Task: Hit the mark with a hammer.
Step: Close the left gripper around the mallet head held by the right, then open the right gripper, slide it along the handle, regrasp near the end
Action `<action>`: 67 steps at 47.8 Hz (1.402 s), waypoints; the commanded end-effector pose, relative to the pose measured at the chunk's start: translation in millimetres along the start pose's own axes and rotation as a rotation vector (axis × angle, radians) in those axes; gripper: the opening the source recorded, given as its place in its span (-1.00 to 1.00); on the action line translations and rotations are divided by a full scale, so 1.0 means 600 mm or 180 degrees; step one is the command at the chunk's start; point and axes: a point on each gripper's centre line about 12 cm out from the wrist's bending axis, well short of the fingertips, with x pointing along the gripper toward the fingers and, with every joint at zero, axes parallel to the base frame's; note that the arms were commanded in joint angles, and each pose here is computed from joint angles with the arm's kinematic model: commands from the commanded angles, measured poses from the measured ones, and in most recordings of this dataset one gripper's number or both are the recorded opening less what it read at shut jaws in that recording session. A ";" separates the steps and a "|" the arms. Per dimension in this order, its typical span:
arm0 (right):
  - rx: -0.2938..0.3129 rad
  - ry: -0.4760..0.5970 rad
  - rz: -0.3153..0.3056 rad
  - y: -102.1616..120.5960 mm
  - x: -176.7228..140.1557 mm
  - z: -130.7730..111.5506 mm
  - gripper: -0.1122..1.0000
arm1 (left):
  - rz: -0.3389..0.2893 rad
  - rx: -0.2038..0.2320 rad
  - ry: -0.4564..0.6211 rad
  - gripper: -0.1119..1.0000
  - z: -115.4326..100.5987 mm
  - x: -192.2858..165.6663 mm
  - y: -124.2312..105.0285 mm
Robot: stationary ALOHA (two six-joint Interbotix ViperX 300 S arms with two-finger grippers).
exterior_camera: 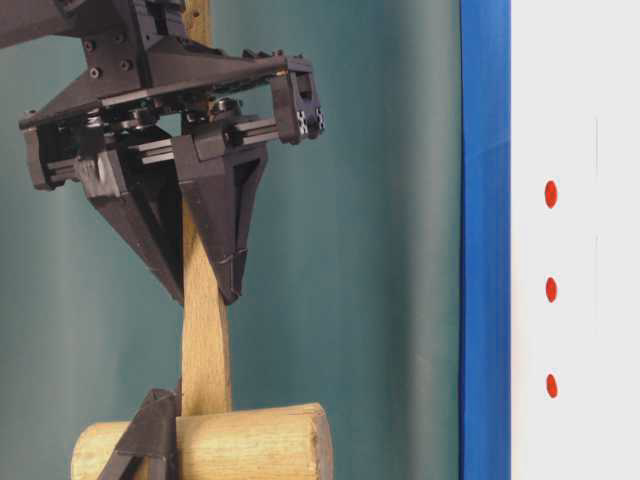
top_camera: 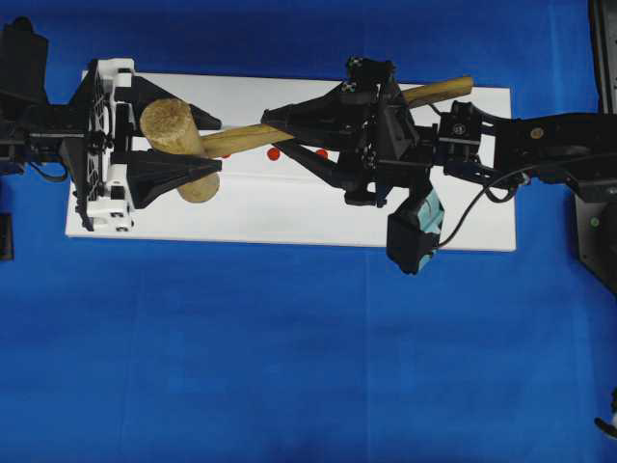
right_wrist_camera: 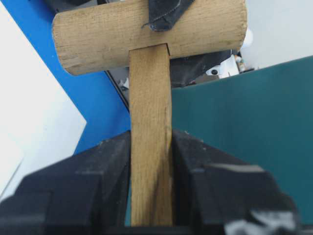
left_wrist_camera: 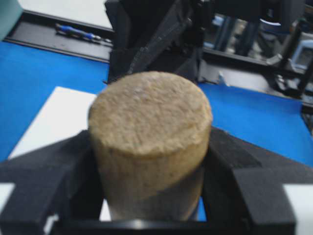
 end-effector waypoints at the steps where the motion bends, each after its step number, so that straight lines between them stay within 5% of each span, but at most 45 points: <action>1: 0.0072 -0.0079 -0.0158 -0.028 -0.006 0.016 -0.63 | -0.0033 0.0023 -0.0103 -0.01 0.018 0.001 -0.005; 16: 0.0092 -0.0026 -0.0025 -0.022 -0.005 0.015 -0.60 | -0.0032 0.0023 -0.0099 -0.01 0.018 0.000 -0.005; 19: 0.0101 -0.0011 0.0011 -0.020 -0.005 0.014 -0.43 | -0.0027 0.0028 -0.0099 -0.01 0.018 0.000 -0.004; 32: 0.0125 0.0010 0.0045 -0.019 -0.011 0.013 0.89 | -0.0036 0.0032 -0.0108 -0.01 0.019 -0.001 -0.005; 44: 0.0199 0.0051 0.0093 -0.018 -0.023 0.010 0.96 | -0.0037 0.0046 -0.0103 -0.01 0.018 -0.001 -0.005; 47: 0.0370 0.0108 0.0098 -0.019 -0.025 0.007 0.96 | -0.0037 0.0060 -0.0088 -0.01 0.018 -0.001 -0.005; 59: 0.1819 0.0591 0.0312 -0.015 -0.029 -0.016 0.96 | -0.0099 0.0346 -0.0003 -0.01 0.015 -0.001 -0.017; 67: 0.2321 0.0759 0.0662 -0.002 -0.034 -0.018 0.96 | -0.0118 0.0470 0.0047 -0.01 0.012 0.000 -0.020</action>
